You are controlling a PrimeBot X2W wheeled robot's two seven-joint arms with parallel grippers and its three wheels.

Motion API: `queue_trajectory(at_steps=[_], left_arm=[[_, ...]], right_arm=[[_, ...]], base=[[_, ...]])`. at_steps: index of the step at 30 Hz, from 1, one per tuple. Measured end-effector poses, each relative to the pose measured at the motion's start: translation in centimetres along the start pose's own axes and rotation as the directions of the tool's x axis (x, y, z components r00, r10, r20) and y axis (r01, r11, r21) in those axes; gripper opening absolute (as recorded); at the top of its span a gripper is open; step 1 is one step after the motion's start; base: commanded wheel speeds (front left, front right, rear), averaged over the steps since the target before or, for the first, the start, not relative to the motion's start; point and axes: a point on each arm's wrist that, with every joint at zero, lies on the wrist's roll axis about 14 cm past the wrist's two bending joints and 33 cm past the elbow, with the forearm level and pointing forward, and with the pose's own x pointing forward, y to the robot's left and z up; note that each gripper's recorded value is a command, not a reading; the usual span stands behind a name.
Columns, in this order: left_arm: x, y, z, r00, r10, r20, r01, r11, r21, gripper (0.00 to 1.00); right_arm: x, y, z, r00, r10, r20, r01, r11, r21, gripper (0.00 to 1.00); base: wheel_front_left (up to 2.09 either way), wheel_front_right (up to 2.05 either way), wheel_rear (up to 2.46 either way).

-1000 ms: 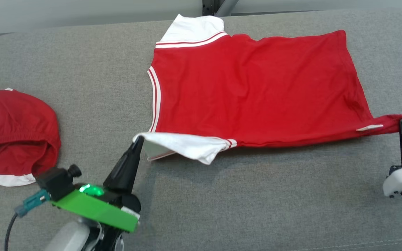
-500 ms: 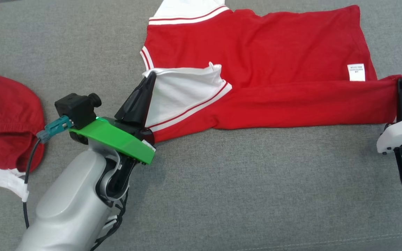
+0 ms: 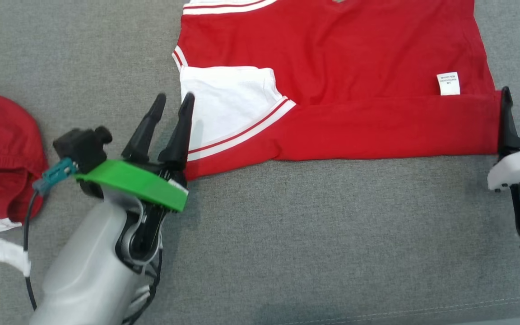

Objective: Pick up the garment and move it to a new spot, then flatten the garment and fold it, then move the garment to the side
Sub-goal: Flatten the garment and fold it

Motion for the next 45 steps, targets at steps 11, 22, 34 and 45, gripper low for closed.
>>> queue_trajectory(at_steps=[11,22,34,45], left_arm=[[-6.8,1.7,-5.7,0.978,0.135,-0.158,-0.166,0.966,-0.199,1.00],[-4.9,2.1,-7.0,0.962,0.154,-0.224,-0.201,0.958,-0.204,0.00],[-5.3,2.3,-6.9,0.964,0.145,-0.224,-0.190,0.963,-0.192,0.00],[-5.7,2.6,-6.2,0.967,0.148,-0.209,-0.186,0.967,-0.175,0.00]], right_arm=[[-4.8,-1.8,-0.6,0.997,-0.076,-0.007,0.076,0.996,0.049,1.00],[-5.5,0.0,-2.7,0.997,-0.025,-0.072,0.031,0.996,0.081,1.00],[-4.5,1.1,-6.5,0.979,-0.026,-0.204,0.084,0.956,0.280,1.00],[-2.2,2.1,-6.6,0.974,0.008,-0.226,0.078,0.927,0.367,0.00]], base=[[0.00,0.00,0.00],[0.00,0.00,0.00],[0.00,0.00,0.00],[0.00,0.00,0.00]])
